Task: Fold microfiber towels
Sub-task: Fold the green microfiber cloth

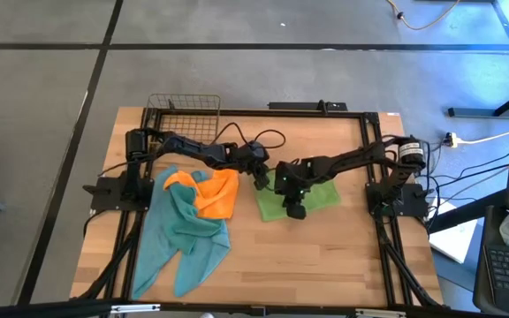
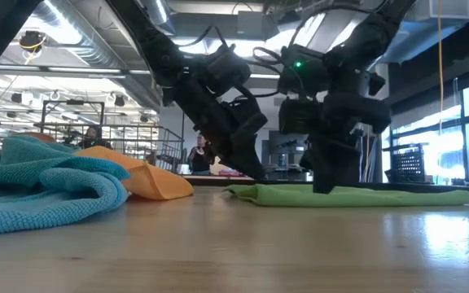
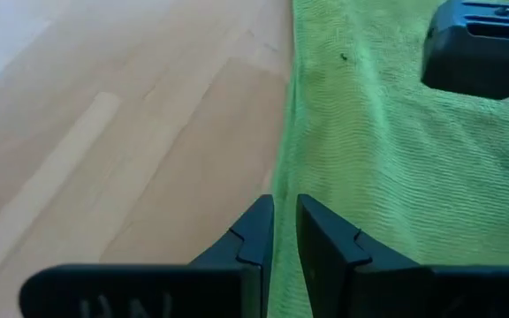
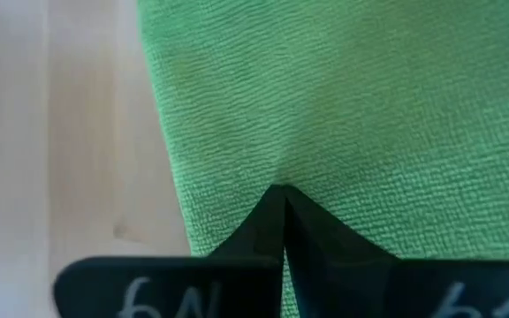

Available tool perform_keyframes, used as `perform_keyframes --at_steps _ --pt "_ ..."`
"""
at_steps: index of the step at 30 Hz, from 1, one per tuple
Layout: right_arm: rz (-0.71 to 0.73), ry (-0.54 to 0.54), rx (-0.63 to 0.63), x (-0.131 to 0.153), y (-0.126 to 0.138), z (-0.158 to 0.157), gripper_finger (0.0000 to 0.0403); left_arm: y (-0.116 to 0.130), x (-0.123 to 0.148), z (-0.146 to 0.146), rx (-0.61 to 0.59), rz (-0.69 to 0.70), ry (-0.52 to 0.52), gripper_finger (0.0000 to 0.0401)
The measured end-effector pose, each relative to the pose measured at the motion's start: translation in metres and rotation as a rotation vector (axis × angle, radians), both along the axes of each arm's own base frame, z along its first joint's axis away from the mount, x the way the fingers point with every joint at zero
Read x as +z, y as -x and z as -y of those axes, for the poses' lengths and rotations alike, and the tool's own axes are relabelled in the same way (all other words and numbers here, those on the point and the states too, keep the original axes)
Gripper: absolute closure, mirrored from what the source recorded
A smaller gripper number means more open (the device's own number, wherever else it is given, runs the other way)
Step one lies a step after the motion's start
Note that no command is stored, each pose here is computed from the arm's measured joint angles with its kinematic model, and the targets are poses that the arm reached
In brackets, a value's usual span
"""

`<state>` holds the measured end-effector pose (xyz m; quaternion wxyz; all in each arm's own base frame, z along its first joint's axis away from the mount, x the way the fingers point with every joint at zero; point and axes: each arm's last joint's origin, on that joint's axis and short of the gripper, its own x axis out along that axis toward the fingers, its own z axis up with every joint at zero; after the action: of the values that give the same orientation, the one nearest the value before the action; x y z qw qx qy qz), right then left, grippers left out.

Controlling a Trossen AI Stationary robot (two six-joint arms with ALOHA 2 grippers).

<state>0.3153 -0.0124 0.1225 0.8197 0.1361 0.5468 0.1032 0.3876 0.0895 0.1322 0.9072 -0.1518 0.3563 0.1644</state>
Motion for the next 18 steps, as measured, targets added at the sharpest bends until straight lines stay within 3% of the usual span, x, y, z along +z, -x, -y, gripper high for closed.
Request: perform_keyframes --at_steps 13,18 --pt "0.033 0.014 0.027 0.006 -0.001 -0.013 0.0394 -0.008 0.003 0.027 -0.131 0.045 0.004 0.0358" --pt "0.028 0.002 0.015 0.006 -0.001 -0.013 0.0393 -0.007 -0.013 0.036 -0.149 -0.057 -0.061 0.0358"
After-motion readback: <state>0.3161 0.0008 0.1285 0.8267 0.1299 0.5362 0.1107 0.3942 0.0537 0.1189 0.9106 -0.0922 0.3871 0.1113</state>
